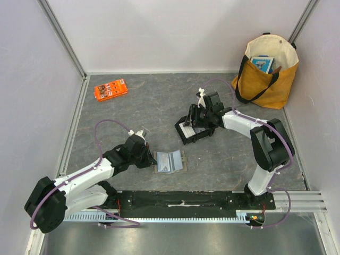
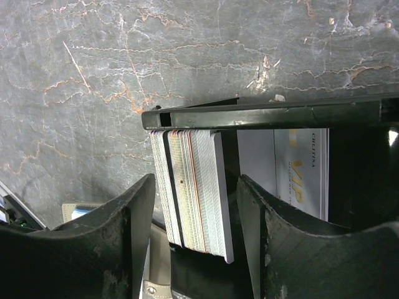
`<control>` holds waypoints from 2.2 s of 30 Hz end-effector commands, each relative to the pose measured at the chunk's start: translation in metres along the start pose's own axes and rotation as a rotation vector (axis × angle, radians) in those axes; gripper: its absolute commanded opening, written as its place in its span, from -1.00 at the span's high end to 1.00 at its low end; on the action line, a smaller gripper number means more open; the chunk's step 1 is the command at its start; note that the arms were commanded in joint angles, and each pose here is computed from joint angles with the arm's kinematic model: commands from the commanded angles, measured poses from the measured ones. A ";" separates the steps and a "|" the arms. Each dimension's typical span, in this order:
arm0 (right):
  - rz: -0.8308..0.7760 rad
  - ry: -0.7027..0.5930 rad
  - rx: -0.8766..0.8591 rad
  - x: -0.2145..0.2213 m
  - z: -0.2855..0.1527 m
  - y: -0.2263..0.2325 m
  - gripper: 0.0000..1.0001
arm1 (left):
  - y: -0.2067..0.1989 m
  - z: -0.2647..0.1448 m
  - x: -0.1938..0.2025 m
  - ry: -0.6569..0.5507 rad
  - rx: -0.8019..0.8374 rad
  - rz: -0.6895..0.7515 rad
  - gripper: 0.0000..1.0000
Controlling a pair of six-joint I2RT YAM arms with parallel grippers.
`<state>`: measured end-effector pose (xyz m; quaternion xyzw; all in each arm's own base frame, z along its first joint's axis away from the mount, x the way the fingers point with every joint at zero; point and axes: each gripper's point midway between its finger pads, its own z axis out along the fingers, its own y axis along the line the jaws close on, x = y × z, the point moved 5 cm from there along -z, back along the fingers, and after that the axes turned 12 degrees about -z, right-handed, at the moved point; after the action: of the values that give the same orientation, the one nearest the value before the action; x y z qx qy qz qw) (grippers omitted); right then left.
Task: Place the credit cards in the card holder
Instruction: Pick up the credit card from the storage box.
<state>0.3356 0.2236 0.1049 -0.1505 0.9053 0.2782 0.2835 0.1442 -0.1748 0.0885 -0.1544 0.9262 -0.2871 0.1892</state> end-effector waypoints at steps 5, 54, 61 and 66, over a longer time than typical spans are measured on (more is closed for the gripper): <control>-0.019 -0.057 -0.067 -0.019 -0.017 0.016 -0.12 | -0.010 -0.002 -0.005 -0.011 0.030 0.033 0.96; -0.047 0.037 0.183 0.006 -0.009 -0.037 0.65 | -0.011 0.003 -0.004 0.006 0.033 0.035 0.96; -0.065 0.047 0.145 0.005 -0.011 -0.032 0.64 | -0.011 0.003 -0.003 0.006 0.037 0.035 0.96; -0.066 0.043 0.150 0.003 -0.009 -0.033 0.87 | -0.011 0.003 -0.003 0.007 0.039 0.032 0.96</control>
<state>0.3381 0.1883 0.0929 -0.1536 0.9282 0.1933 0.2785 0.1440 -0.1758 0.0830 -0.1543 0.9301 -0.2810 0.1794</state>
